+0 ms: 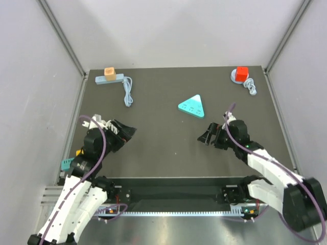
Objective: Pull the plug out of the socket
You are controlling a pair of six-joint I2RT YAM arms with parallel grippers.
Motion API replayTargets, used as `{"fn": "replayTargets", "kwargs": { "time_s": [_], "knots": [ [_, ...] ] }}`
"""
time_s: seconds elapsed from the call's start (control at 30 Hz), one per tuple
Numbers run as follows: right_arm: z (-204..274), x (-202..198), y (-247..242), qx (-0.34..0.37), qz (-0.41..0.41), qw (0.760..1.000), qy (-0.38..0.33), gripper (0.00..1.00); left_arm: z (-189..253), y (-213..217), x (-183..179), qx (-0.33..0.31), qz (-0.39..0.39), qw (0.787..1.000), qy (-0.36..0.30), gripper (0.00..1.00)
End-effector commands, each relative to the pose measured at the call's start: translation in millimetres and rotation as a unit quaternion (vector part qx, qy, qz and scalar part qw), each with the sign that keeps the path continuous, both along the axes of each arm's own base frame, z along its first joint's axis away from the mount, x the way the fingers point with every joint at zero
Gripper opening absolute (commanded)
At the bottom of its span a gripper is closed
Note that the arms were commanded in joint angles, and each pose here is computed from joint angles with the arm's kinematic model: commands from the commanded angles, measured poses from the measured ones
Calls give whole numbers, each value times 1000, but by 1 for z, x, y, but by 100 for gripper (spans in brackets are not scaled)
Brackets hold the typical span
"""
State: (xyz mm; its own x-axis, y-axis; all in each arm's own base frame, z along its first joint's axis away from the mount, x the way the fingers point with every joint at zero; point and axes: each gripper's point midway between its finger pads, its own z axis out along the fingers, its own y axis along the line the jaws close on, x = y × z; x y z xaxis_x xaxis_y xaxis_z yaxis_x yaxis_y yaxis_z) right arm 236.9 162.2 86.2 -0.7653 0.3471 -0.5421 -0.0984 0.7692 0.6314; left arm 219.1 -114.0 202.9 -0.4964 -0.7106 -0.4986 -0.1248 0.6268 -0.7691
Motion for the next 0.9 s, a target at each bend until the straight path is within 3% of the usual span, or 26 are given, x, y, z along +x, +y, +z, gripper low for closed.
{"fn": "replayTargets", "kwargs": {
  "time_s": [0.0, 0.13, 0.37, 0.57, 0.73, 0.87],
  "knots": [
    [7, 17, 7, -23, 37, 999, -10, 100, -16, 37, -13, 122, 34, 990, 70, 99],
    [40, 28, 57, 54, 130, 987, -73, 100, -5, 35, -11, 139, 14, 989, 52, 99],
    [50, 40, 156, 49, 228, 968, -89, 100, -2, 57, -20, 168, 63, 978, 105, 99],
    [53, 6, 260, 113, 334, 930, -101, 100, -3, 68, -25, 208, 74, 962, 160, 98],
    [44, -19, 333, 153, 399, 901, -79, 100, -8, 97, -28, 263, 136, 931, 214, 98],
    [46, -31, 373, 187, 418, 886, -67, 100, -7, 100, -23, 250, 166, 927, 225, 98]
  ]
}}
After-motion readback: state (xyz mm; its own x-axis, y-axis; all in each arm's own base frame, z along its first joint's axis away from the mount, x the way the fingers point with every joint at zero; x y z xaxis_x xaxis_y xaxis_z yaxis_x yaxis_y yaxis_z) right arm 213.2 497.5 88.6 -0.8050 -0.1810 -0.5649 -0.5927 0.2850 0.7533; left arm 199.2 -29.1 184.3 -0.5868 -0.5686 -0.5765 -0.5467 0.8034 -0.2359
